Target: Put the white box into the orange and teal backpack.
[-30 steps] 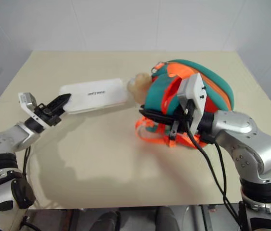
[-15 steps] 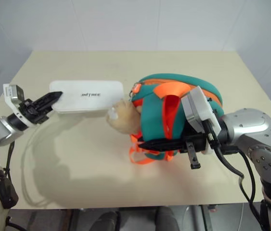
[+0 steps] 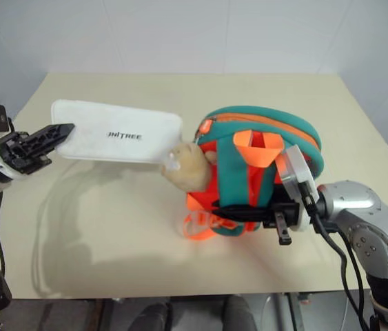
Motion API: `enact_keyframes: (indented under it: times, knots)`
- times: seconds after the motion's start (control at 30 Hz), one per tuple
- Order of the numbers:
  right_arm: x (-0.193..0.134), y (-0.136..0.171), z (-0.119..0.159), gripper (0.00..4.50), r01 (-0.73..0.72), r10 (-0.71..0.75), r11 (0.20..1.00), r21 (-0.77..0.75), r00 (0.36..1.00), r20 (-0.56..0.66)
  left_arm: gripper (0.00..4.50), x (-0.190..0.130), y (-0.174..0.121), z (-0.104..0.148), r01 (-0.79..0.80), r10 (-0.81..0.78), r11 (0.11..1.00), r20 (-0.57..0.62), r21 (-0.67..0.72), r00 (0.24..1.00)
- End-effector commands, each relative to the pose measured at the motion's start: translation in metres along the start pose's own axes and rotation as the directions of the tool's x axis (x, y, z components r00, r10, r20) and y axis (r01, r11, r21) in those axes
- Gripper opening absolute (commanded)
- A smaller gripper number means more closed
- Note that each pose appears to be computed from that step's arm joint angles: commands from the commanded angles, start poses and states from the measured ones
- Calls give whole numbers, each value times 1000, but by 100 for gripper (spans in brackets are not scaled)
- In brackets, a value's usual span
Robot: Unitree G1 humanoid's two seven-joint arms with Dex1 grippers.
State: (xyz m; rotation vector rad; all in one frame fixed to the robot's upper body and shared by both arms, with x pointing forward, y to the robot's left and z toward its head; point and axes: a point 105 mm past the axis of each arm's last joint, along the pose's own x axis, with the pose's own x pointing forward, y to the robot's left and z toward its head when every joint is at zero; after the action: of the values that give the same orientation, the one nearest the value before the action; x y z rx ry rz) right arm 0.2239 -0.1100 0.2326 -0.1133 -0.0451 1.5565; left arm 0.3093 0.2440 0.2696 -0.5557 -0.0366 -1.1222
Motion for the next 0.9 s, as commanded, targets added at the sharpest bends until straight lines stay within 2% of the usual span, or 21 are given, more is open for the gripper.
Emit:
enact_keyframes:
  times: [0.03, 0.23, 0.4, 0.67, 0.9]
  knots:
    - [-4, 4, 7, 54, -7, 8, 999, -43, 1000, 23, 133, 7, -17, 15, 69, -68, 989, -11, 132, 998]
    - [-4, 12, 8, 54, -37, 38, 999, -28, 999, 35, 133, 21, -30, 19, 164, -161, 955, -31, 248, 986]
    - [-2, 25, 5, 54, -83, 83, 996, -12, 996, 23, 133, 28, -36, 19, 222, -210, 935, -71, 275, 975]
    - [-2, 20, 3, 54, -65, 65, 998, -23, 998, 12, 132, 43, -37, 5, 328, -267, 899, -231, 291, 936]
    - [-1, 15, 3, 54, -52, 53, 998, -38, 999, 12, 132, 62, -53, 8, 447, -339, 824, -329, 349, 882]
